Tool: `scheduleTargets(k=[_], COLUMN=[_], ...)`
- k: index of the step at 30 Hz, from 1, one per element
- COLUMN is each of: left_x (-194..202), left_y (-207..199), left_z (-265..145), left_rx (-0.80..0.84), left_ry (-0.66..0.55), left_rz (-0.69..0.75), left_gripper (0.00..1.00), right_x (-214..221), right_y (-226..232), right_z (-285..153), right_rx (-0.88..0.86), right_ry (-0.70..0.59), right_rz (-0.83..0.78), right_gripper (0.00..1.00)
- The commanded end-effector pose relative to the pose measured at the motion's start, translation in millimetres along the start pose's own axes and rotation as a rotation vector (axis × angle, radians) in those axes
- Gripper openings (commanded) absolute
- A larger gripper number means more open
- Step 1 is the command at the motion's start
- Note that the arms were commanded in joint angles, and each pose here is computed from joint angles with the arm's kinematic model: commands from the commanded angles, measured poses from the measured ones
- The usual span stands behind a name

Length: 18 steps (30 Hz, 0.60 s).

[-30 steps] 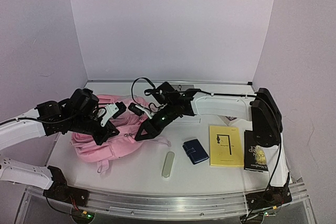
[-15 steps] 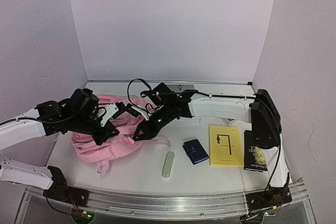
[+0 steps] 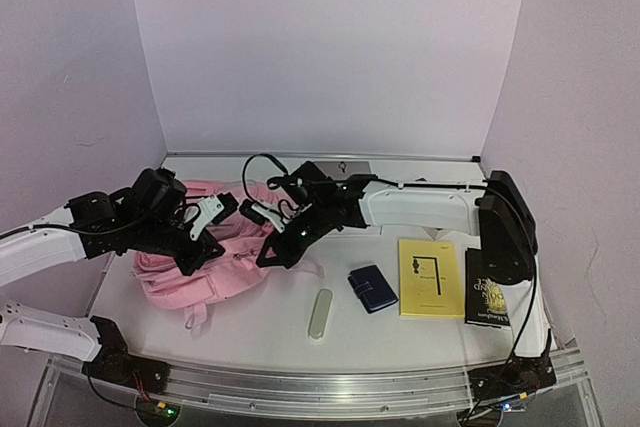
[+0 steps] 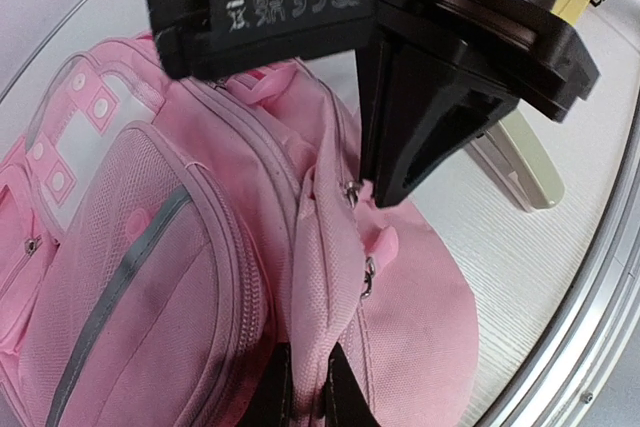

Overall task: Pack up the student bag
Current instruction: Unzip the student bag at the center of the board.

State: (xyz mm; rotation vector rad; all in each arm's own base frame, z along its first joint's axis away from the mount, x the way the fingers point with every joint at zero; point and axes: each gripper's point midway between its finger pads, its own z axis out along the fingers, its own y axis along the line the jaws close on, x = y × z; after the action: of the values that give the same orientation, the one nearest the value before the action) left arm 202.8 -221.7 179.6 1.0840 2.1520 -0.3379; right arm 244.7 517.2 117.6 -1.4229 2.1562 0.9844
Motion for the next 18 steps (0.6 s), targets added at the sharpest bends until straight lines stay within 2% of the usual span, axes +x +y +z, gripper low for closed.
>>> scheduleTargets(k=[1, 13, 18], left_x=[-39, -31, -29], left_y=[10, 12, 19], left_z=[-33, -39, -40], left_rx=[-0.048, -0.065, -0.107], left_ry=[-0.182, -0.179, -0.174], left_rz=[-0.036, -0.03, -0.027], left_gripper=[0.0, 0.0, 0.0], right_x=[1, 14, 12], right_y=[-63, -143, -133], right_z=[-32, -28, -25], right_rx=[0.162, 0.297, 0.226], right_ry=[-0.033, -0.018, -0.027], right_rz=[0.066, 0.142, 0.153], right_gripper=[0.0, 0.0, 0.0])
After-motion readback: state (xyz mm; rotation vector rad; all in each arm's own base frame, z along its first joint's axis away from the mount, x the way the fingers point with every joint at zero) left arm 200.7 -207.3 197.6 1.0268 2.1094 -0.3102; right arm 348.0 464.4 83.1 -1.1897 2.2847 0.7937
